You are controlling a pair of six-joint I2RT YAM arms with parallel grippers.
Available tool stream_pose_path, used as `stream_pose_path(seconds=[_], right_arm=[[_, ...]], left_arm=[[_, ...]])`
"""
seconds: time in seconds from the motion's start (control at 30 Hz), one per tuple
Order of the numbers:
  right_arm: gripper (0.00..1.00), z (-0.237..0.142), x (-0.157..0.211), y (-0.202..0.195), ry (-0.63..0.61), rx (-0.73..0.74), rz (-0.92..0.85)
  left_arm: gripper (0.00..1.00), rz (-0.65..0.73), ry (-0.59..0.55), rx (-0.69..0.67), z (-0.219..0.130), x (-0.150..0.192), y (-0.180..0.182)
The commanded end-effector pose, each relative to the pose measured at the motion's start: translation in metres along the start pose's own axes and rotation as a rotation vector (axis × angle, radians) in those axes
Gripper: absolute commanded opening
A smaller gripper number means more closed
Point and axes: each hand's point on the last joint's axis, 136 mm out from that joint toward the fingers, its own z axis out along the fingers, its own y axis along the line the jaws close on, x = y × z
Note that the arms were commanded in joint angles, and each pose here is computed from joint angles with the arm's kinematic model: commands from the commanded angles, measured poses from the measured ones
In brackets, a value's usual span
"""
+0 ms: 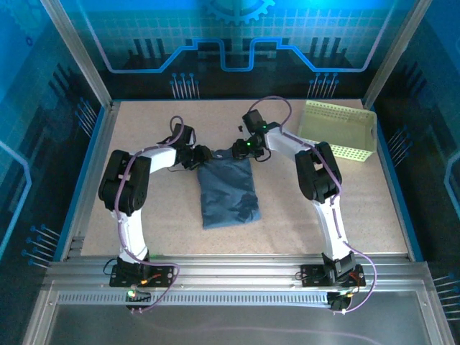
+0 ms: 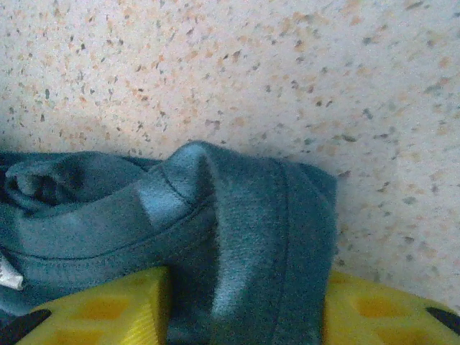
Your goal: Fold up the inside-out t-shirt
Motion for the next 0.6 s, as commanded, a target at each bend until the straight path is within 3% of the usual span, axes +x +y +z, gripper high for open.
stream_pose_path(seconds=[0.0,0.13,0.33,0.57], right_arm=[[0.45,0.008,0.009,0.019,0.040,-0.044,-0.014],[0.35,0.007,0.009,0.023,0.038,-0.053,-0.020],[0.10,-0.026,-0.009,0.024,-0.050,-0.086,-0.034],[0.00,-0.072,-0.028,0.020,-0.156,-0.108,-0.032]], left_arm=[[0.40,0.034,0.045,0.119,0.017,0.017,-0.030],[0.27,0.038,0.021,0.192,0.004,0.015,-0.045],[0.14,0.034,-0.069,0.252,-0.028,0.000,-0.050],[0.07,0.051,-0.166,0.323,-0.069,-0.018,-0.062]])
